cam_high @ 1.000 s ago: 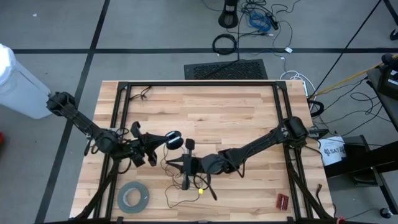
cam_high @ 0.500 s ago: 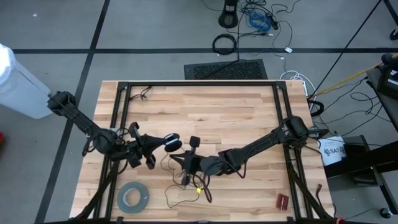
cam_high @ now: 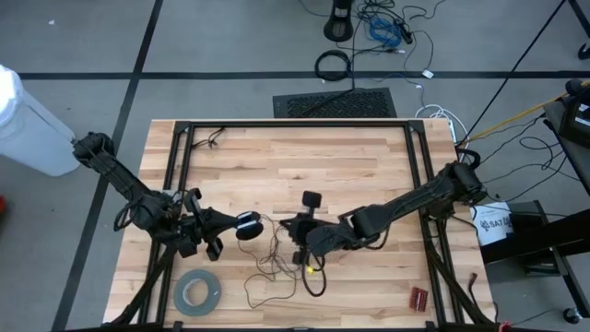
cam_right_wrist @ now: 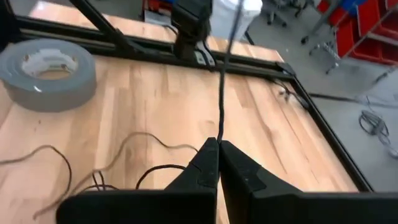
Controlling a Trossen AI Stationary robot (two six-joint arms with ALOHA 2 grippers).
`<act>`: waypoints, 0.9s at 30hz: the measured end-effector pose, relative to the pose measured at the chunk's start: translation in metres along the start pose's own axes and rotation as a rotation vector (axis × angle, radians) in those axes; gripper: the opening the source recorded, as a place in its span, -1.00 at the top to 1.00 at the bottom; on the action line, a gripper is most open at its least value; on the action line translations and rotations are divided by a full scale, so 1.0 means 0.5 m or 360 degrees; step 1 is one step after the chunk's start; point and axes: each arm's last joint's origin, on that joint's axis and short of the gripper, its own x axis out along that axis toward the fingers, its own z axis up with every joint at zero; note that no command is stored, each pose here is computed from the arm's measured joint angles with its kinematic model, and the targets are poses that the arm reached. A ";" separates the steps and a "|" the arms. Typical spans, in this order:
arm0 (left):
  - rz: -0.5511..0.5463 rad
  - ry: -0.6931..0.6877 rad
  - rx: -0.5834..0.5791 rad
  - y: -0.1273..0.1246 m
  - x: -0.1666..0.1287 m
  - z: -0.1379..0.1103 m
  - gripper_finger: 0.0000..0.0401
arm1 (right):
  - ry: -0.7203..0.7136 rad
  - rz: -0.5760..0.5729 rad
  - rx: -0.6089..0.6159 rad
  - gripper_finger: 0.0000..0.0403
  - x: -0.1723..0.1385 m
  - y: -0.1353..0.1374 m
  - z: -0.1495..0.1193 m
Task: Coil cords
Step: Uncoil the black wire from the spool
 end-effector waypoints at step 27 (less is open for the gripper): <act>-0.0118 0.0110 0.0190 -0.018 0.001 -0.015 1.00 | -0.0120 0.0361 -0.0191 0.44 -0.139 -0.006 0.042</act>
